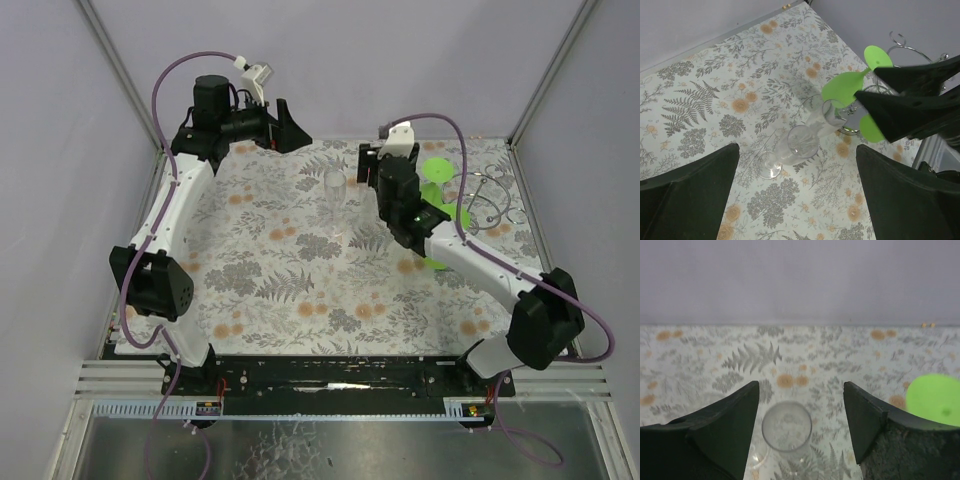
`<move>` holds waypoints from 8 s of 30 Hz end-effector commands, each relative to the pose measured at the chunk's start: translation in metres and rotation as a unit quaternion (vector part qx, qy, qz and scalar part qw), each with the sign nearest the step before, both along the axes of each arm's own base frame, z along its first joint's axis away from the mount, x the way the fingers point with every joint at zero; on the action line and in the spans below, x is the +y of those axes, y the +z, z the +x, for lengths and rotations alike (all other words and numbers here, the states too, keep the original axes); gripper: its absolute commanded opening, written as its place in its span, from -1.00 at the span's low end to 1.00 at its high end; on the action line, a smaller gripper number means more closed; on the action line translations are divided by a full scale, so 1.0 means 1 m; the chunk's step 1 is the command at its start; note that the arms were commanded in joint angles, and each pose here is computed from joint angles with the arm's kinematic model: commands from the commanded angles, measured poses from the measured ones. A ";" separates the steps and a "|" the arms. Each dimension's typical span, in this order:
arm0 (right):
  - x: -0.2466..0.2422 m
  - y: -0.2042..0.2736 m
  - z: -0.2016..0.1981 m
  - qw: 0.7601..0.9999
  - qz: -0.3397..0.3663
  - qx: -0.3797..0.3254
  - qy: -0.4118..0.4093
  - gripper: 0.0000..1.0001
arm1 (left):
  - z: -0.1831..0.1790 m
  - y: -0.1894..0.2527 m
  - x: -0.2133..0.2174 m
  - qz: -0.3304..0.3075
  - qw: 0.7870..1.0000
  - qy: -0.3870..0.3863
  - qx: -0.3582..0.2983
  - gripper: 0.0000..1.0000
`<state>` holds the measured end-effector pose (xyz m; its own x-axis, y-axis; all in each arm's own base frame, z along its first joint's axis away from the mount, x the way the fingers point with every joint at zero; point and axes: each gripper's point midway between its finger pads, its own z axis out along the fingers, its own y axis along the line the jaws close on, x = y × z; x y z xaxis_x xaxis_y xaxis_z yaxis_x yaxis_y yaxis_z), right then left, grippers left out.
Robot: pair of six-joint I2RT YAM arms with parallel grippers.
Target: Take the wine glass off the wine glass rack
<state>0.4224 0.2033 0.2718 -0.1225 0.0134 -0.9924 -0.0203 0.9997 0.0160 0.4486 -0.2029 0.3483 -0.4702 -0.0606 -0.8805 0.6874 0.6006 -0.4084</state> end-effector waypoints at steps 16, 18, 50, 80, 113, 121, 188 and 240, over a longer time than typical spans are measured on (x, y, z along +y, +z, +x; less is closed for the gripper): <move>-0.179 0.201 -0.058 0.969 0.038 -0.111 -0.216 0.80 | 0.025 0.065 -0.114 -0.161 0.977 -0.129 0.059 1.00; -0.191 0.200 -0.075 0.967 0.035 -0.107 -0.230 0.83 | 0.020 0.061 -0.134 -0.183 0.968 -0.148 0.091 1.00; -0.243 0.191 -0.175 0.955 0.068 -0.064 -0.280 0.74 | 0.000 -0.016 -0.251 -0.232 0.932 -0.018 0.277 0.88; -0.238 0.188 -0.175 0.960 0.077 -0.060 -0.263 0.75 | -0.013 -0.044 -0.272 -0.214 0.927 0.008 0.307 0.87; -0.242 0.192 -0.184 0.959 0.085 -0.065 -0.264 0.73 | -0.023 -0.071 -0.293 -0.200 0.923 0.006 0.329 0.11; -0.244 0.193 -0.187 0.958 0.087 -0.065 -0.266 0.72 | -0.024 -0.078 -0.295 -0.195 0.923 0.008 0.331 0.15; -0.235 0.185 -0.178 0.961 0.096 -0.058 -0.251 0.66 | 0.004 -0.069 -0.278 -0.216 0.920 0.050 0.323 -1.00; -0.210 0.189 -0.154 0.973 0.098 -0.057 -0.201 0.98 | 0.058 0.036 -0.192 -0.306 0.930 0.014 0.203 -1.00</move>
<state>0.2558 -0.0178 0.4400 -0.0131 0.2053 -0.9786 0.4095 0.8940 0.1821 0.4902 -0.4420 0.2877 -0.8504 -0.4488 -0.2747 0.1594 0.2779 -0.9473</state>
